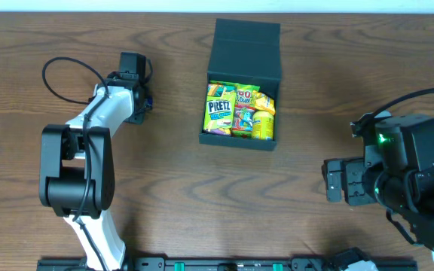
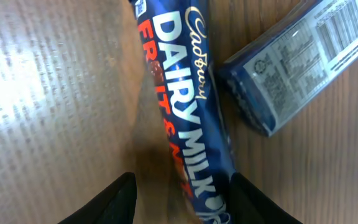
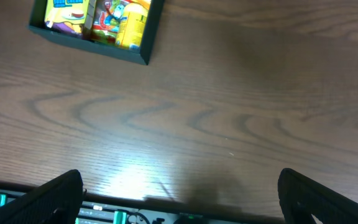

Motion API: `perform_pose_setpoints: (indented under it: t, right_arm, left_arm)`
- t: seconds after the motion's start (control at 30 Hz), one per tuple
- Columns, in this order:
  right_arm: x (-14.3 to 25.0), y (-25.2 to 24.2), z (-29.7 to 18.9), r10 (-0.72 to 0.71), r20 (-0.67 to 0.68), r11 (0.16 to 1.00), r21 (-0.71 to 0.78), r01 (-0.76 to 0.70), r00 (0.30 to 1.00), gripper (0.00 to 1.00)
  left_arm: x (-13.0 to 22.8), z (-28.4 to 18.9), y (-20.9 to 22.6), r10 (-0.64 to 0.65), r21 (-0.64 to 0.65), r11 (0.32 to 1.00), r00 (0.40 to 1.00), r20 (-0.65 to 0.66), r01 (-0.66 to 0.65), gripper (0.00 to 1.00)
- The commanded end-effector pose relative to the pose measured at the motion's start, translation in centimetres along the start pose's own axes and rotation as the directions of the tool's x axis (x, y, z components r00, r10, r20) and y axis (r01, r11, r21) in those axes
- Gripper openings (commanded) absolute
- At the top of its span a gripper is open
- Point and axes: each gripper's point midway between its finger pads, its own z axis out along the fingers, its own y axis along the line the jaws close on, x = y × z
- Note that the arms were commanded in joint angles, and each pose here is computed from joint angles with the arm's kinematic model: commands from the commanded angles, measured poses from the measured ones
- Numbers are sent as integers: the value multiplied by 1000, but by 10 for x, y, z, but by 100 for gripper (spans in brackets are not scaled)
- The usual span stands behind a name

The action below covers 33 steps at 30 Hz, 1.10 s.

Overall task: Pack container
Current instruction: 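Move left gripper to the blue Dairy Milk bar and grasp it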

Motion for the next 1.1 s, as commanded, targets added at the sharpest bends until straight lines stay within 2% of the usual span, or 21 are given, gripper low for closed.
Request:
perform_pose_setpoints:
  t: [0.0, 0.1, 0.53, 0.7, 1.0, 1.07]
  right_arm:
    - [-1, -2, -3, -5, 10, 1000, 2, 5, 1000, 99]
    - [-1, -2, -3, -5, 10, 1000, 2, 5, 1000, 99]
    - [-1, -2, -3, -5, 10, 1000, 2, 5, 1000, 99]
    - [-1, -2, -3, -5, 10, 1000, 2, 5, 1000, 99]
    - [-1, -2, -3, -5, 10, 1000, 2, 5, 1000, 99]
    - [-1, -2, -3, -5, 10, 1000, 2, 5, 1000, 99]
  left_arm:
    - [-1, 10, 9, -6, -27, 1000, 1000, -6, 6, 48]
    - [-5, 11, 7, 6, -18, 1000, 1000, -3, -6, 45]
    - [-11, 19, 9, 24, -25, 999, 1000, 2, -24, 45]
    - [-13, 19, 9, 32, -25, 999, 999, 3, -32, 29]
    - [1, 18, 12, 121, -23, 992, 989, -84, -123, 17]
    - [4, 15, 18, 122, -43, 991, 986, -114, -128, 9]
